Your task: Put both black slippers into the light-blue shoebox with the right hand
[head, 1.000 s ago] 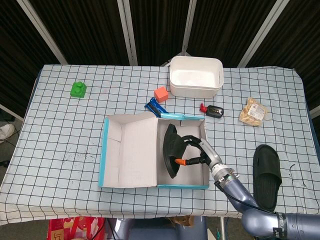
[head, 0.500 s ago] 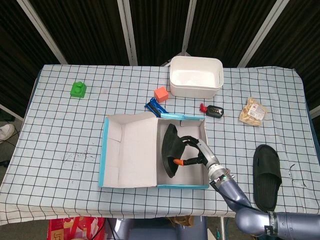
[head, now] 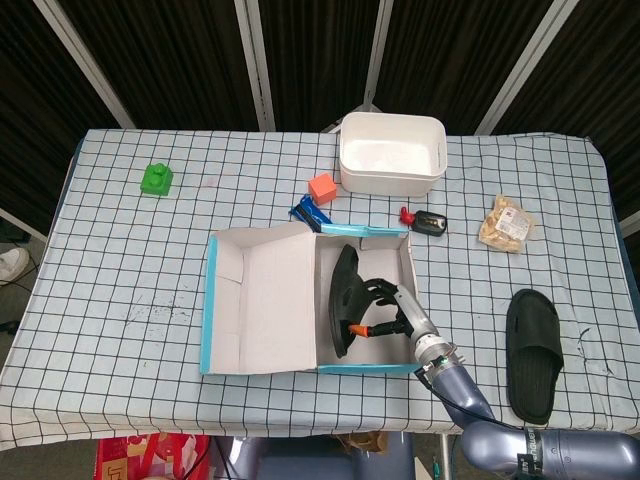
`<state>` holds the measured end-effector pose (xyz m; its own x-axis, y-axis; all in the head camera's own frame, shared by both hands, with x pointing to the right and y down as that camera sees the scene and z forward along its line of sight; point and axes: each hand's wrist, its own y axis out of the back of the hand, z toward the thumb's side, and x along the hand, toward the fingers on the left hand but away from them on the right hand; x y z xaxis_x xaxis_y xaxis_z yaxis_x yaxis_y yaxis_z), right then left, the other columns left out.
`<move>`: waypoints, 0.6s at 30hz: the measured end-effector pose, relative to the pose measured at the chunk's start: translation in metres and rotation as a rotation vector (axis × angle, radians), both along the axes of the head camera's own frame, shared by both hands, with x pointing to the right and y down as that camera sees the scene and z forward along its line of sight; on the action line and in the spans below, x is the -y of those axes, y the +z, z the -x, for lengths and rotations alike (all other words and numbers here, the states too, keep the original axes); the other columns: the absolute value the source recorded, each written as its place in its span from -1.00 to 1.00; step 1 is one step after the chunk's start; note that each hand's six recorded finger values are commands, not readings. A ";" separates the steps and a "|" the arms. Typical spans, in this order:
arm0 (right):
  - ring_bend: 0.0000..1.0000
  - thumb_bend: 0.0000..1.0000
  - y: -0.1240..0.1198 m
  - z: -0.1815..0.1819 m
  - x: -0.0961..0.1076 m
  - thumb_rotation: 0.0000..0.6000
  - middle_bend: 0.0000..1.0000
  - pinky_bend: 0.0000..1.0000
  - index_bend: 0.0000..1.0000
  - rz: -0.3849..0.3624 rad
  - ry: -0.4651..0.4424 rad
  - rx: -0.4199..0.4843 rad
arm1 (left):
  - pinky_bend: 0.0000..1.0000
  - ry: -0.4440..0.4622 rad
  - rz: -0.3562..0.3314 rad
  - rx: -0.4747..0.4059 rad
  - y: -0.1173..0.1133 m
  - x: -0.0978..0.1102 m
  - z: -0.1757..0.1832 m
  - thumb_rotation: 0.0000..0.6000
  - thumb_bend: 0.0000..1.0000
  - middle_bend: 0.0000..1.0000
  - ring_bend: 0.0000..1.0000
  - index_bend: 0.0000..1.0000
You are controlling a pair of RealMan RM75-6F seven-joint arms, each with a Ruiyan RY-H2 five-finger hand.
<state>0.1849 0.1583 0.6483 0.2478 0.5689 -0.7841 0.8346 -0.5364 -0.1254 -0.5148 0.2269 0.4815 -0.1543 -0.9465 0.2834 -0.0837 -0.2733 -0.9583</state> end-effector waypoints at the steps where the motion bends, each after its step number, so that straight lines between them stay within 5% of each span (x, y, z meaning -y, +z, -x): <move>1: -0.47 -0.28 0.001 0.000 -0.001 1.00 -0.10 -0.52 0.12 0.001 -0.003 -0.004 | -0.97 0.000 0.000 0.000 0.000 0.000 0.000 1.00 -0.08 -0.94 -1.00 -0.93; 18: -0.47 -0.28 0.018 -0.004 -0.019 1.00 -0.10 -0.52 0.14 -0.051 -0.120 -0.107 | -0.97 0.005 0.002 0.000 0.000 -0.001 -0.002 1.00 -0.08 -0.94 -1.00 -0.93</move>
